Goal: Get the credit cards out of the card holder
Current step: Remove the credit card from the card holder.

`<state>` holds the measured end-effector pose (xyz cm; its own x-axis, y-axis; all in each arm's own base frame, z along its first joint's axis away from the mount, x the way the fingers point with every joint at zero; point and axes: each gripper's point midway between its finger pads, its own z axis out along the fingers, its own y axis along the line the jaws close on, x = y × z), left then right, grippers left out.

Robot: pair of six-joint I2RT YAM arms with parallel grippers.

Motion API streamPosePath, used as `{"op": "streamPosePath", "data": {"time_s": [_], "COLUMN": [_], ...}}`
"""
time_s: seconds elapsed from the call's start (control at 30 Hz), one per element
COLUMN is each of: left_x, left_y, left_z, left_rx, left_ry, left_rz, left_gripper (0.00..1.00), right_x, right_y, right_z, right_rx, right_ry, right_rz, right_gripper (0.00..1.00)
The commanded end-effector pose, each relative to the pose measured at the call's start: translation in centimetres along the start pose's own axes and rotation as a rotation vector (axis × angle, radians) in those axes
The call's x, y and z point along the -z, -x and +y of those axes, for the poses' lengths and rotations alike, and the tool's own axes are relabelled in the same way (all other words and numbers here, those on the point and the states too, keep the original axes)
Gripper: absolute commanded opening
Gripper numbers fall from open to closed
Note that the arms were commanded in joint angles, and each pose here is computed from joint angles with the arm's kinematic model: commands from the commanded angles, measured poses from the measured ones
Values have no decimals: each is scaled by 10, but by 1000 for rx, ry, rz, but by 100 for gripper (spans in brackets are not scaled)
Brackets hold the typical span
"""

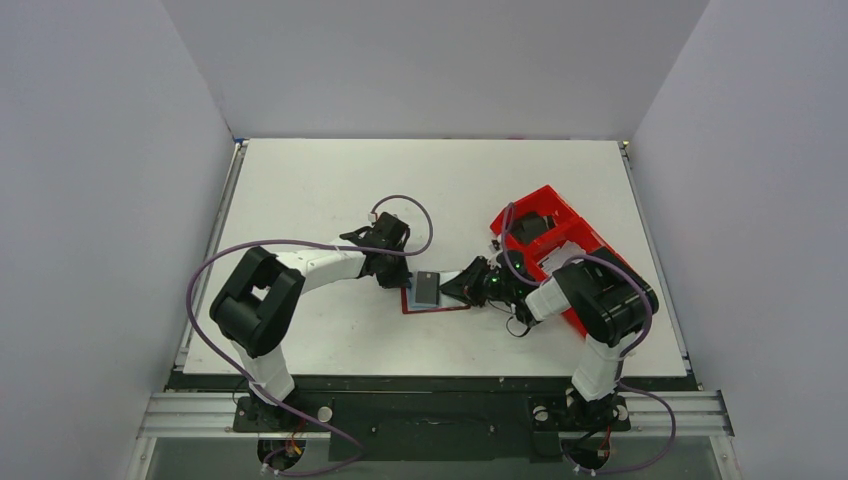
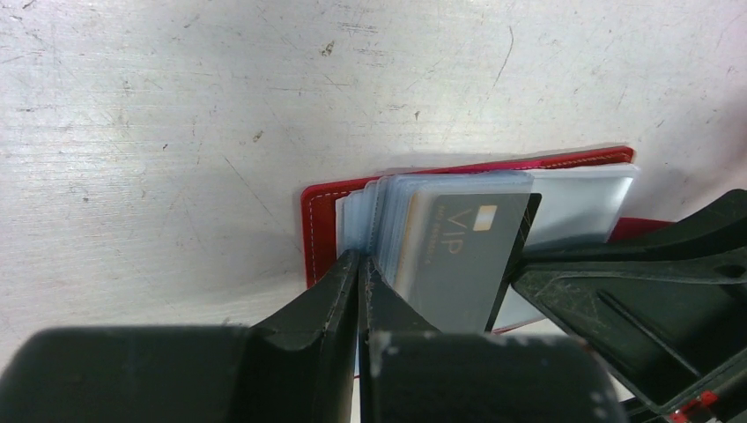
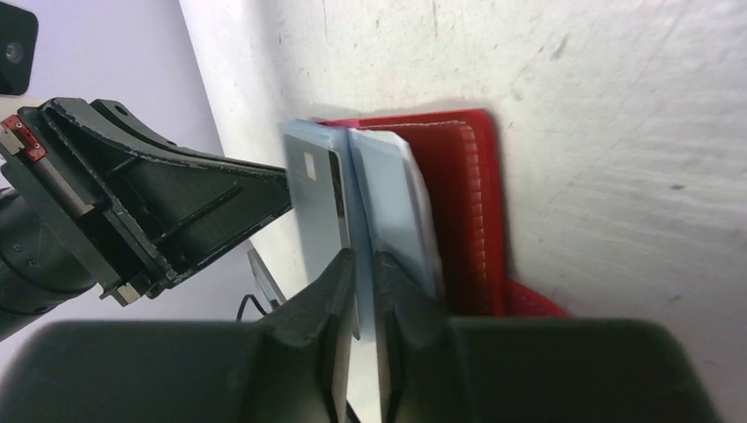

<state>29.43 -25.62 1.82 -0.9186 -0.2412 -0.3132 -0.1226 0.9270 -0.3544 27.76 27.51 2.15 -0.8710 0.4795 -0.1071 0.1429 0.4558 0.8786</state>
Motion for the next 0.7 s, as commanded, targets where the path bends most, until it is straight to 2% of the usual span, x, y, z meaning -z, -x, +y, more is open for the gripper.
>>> {"op": "streamPosePath", "data": {"time_s": [0.0, 0.1, 0.27, 0.67], "left_x": [-11, -12, -13, -13], "left_y": [-26, -26, -27, -27], "left_z": [49, 49, 49, 49], "left_rx": [-30, -30, -31, -30], "left_ry": [173, 171, 173, 171], "left_rz": [76, 77, 79, 83], "left_gripper": [0, 0, 0, 0], "right_x": [2, -1, -9, -18], "right_y": [21, 20, 17, 11], "right_z": [10, 17, 23, 21], "right_rx": [49, 57, 58, 25], "right_ry": [24, 42, 54, 69], "right_rz": [-69, -57, -39, -26], "right_gripper": [16, 21, 21, 14]}}
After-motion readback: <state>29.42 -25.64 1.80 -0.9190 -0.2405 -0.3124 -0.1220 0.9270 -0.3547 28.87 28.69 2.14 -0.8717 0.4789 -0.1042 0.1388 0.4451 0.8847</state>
